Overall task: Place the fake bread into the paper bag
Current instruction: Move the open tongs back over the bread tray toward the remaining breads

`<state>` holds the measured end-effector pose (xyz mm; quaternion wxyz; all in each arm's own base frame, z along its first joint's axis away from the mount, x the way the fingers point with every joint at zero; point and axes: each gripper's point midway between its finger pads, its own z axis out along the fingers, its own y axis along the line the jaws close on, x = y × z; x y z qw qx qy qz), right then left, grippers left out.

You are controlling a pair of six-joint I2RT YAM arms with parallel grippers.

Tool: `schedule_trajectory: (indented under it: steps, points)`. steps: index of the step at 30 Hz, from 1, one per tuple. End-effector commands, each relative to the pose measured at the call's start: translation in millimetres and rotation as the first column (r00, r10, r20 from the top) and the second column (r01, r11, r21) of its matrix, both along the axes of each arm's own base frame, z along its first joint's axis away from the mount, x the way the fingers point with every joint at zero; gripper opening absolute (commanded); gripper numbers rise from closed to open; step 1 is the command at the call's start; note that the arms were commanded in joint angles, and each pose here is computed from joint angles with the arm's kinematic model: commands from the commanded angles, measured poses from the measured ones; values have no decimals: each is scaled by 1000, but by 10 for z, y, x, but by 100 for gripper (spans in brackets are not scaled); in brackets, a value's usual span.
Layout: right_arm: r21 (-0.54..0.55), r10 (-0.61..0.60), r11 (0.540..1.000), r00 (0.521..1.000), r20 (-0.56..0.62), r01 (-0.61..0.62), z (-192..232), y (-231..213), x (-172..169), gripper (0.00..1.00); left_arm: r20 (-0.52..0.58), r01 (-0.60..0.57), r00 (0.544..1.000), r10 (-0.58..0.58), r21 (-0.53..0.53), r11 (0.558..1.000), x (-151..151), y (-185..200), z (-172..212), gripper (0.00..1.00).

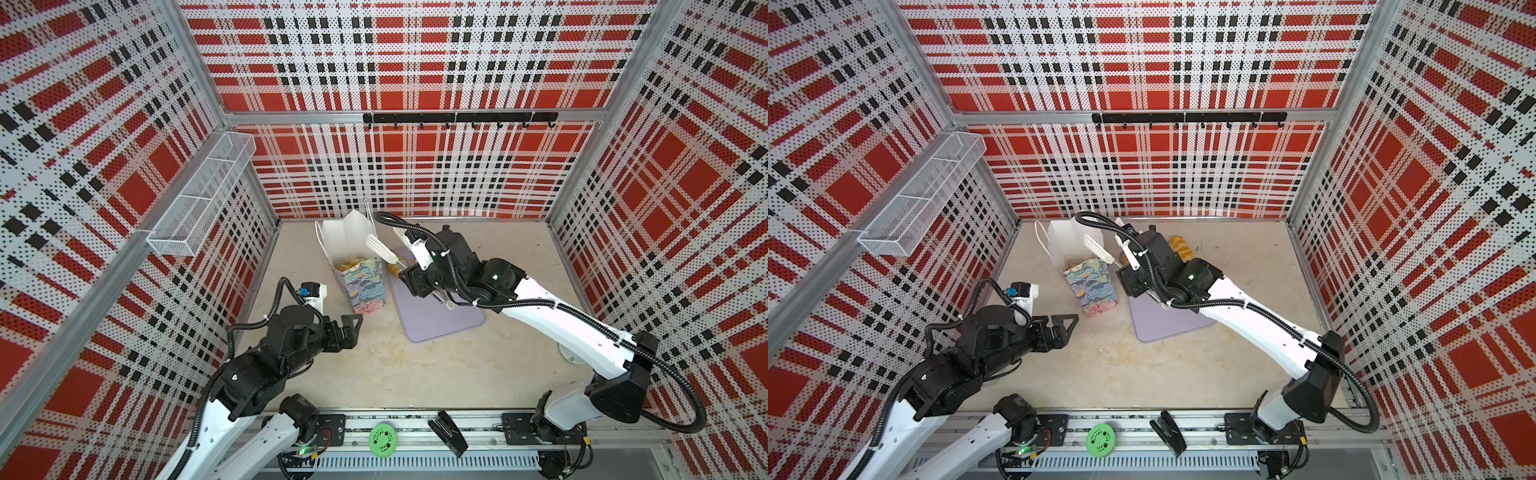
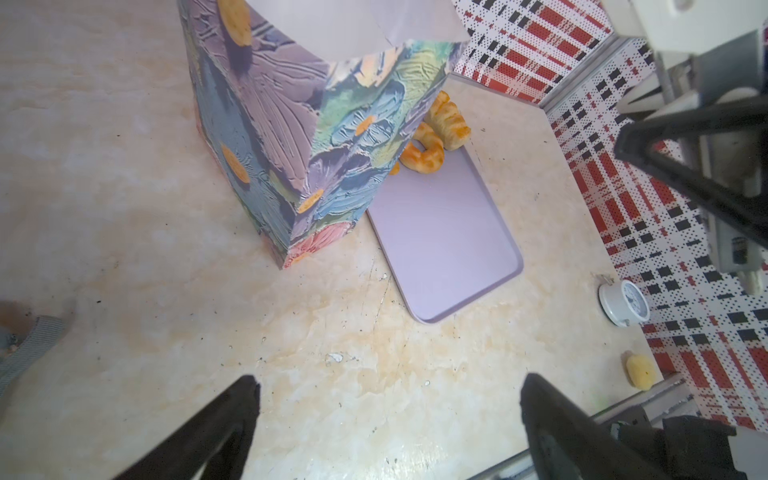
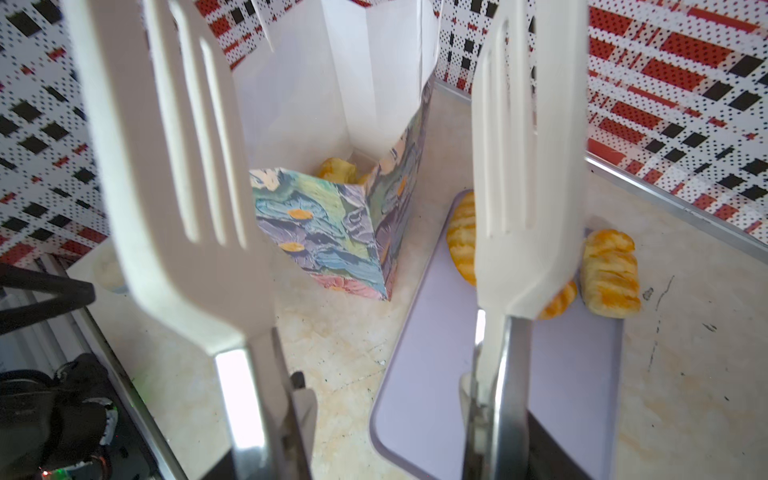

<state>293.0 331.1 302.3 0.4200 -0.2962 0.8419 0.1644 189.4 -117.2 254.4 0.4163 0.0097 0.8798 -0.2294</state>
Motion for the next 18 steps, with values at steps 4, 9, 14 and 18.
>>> schedule_trajectory:
  steps: [4,9,14,18]
  points:
    - [45,-75,996,995,62,72,124,-319,44,65,33,-55,998,53,69,996,46,-20,-23,99]
    - [36,-127,991,991,44,126,-19,-596,29,65,68,-74,995,69,83,994,96,-113,9,100]
    - [19,-172,985,985,16,171,-215,-852,-4,65,67,-52,997,47,86,995,132,-271,-25,99]
    - [-3,-200,980,980,-3,200,-352,-1005,-48,65,68,-36,997,30,94,995,153,-390,-86,99]
